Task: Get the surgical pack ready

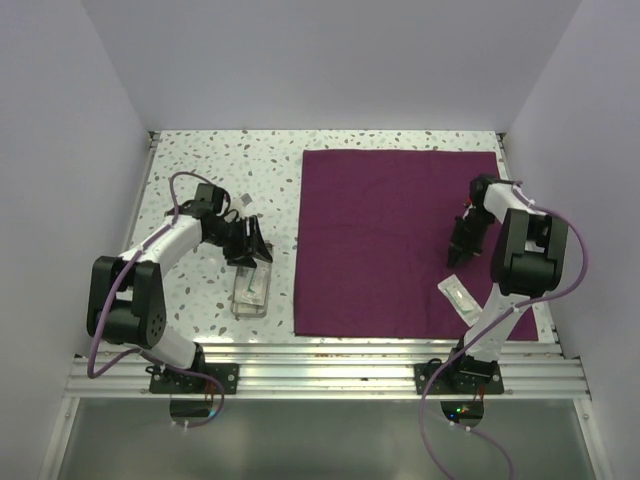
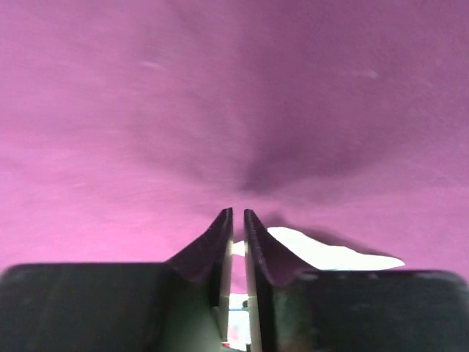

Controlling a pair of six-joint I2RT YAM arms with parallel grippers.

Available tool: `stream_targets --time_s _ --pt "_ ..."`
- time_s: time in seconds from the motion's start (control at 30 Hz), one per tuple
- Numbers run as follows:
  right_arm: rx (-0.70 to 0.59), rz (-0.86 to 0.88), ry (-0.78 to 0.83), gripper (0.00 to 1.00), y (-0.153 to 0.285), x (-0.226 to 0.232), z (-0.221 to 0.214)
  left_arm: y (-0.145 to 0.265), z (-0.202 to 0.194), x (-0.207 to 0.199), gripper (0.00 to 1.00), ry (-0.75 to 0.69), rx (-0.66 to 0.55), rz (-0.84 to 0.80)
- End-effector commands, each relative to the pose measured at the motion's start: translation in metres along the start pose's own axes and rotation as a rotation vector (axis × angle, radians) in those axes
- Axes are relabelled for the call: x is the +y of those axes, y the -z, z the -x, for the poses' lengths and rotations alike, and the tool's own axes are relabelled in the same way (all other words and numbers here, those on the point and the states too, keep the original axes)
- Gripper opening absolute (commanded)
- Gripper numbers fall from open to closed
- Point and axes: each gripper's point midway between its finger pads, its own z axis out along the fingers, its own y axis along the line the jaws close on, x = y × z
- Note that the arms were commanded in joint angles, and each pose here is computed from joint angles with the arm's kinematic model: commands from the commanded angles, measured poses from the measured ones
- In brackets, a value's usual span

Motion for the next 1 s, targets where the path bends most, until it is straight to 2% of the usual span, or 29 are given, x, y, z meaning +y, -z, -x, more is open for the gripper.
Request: stream_targets --time_s 0.0,0.07,0.1,0.13,0.17,0.3,0.43,0.6,0.77,0.97 --pt "-0.042 0.108 -0.056 0.13 0.022 0.026 0.016 0.005 0.005 -0.012 0.58 -0.034 -0.041 -0.041" --pt "-0.038 0.099 -0.071 0.14 0.030 0.026 0.015 0.005 0.005 -0.011 0.58 -0.033 -0.039 -0.040" --pt "-0.036 0.064 -0.094 0.17 0.031 0.021 0.014 0.005 0.005 -0.011 0.58 -0.034 -0.039 -0.038" --pt "-0.029 0.040 -0.105 0.25 0.034 0.017 0.012 0.005 0.005 -0.011 0.58 -0.035 -0.039 -0.040" --pt "-0.007 0.005 -0.120 0.45 0.039 0.012 0.007 0.006 0.005 -0.011 0.58 -0.034 -0.040 -0.039" --pt "0.015 -0.151 -0.169 0.62 0.049 -0.004 -0.007 0.005 0.006 -0.012 0.58 -0.036 -0.045 -0.044" --pt "-0.021 -0.301 -0.180 0.64 0.052 -0.002 -0.011 0.004 0.009 -0.013 0.58 -0.032 -0.046 -0.051" --pt "-0.021 -0.479 -0.219 0.59 0.044 -0.009 -0.012 0.003 0.009 -0.013 0.58 -0.035 -0.043 -0.056" --pt "-0.024 -0.553 -0.217 0.52 0.033 -0.005 -0.012 0.003 0.010 -0.016 0.58 -0.036 -0.045 -0.063" --pt "0.004 -0.610 -0.221 0.48 0.018 -0.013 -0.016 0.005 0.013 -0.017 0.58 -0.040 -0.052 -0.066"
